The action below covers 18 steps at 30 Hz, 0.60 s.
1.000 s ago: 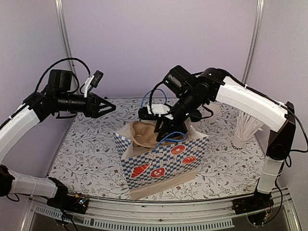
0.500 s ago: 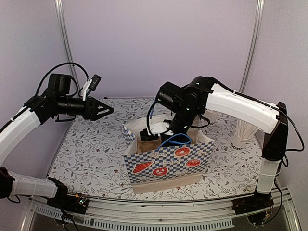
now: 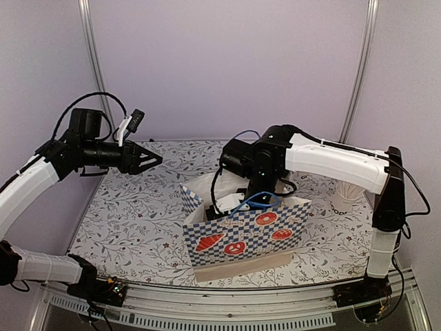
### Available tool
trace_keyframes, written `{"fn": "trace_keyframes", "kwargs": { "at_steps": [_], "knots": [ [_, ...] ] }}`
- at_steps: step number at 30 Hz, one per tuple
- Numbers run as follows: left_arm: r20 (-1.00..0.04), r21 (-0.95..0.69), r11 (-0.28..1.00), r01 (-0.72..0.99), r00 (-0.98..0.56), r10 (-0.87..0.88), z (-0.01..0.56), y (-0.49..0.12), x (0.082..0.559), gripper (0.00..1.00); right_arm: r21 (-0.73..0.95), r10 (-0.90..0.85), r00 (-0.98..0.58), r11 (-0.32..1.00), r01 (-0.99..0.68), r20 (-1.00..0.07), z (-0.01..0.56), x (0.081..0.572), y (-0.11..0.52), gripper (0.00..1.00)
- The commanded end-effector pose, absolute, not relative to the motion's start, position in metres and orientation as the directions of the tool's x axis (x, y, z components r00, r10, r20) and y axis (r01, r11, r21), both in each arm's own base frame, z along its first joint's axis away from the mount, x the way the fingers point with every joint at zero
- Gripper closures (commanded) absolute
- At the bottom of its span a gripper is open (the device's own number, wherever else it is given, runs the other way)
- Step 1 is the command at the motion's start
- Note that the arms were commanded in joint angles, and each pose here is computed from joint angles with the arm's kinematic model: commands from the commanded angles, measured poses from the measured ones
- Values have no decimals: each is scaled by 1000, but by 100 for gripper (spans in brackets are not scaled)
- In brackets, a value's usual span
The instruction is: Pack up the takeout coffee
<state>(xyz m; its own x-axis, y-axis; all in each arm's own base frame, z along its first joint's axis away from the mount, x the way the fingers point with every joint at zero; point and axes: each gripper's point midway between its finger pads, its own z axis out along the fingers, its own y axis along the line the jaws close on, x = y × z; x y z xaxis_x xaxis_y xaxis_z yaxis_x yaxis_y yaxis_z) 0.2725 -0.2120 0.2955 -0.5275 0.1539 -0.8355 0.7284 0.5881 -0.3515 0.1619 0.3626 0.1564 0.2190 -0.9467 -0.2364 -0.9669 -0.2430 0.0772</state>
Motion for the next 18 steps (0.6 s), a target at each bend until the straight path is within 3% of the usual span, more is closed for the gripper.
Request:
{"fn": "trace_keyframes", "kwargs": {
  "at_steps": [1, 18],
  "knots": [
    [-849, -343, 578, 740, -508, 147, 295, -211, 274, 32, 93, -963, 201, -220, -971, -181, 136, 165, 361, 61],
    [-835, -363, 578, 731, -531, 146, 281, -210, 276, 32, 199, -974, 173, -200, -959, -147, 84, 150, 359, 58]
  ]
}}
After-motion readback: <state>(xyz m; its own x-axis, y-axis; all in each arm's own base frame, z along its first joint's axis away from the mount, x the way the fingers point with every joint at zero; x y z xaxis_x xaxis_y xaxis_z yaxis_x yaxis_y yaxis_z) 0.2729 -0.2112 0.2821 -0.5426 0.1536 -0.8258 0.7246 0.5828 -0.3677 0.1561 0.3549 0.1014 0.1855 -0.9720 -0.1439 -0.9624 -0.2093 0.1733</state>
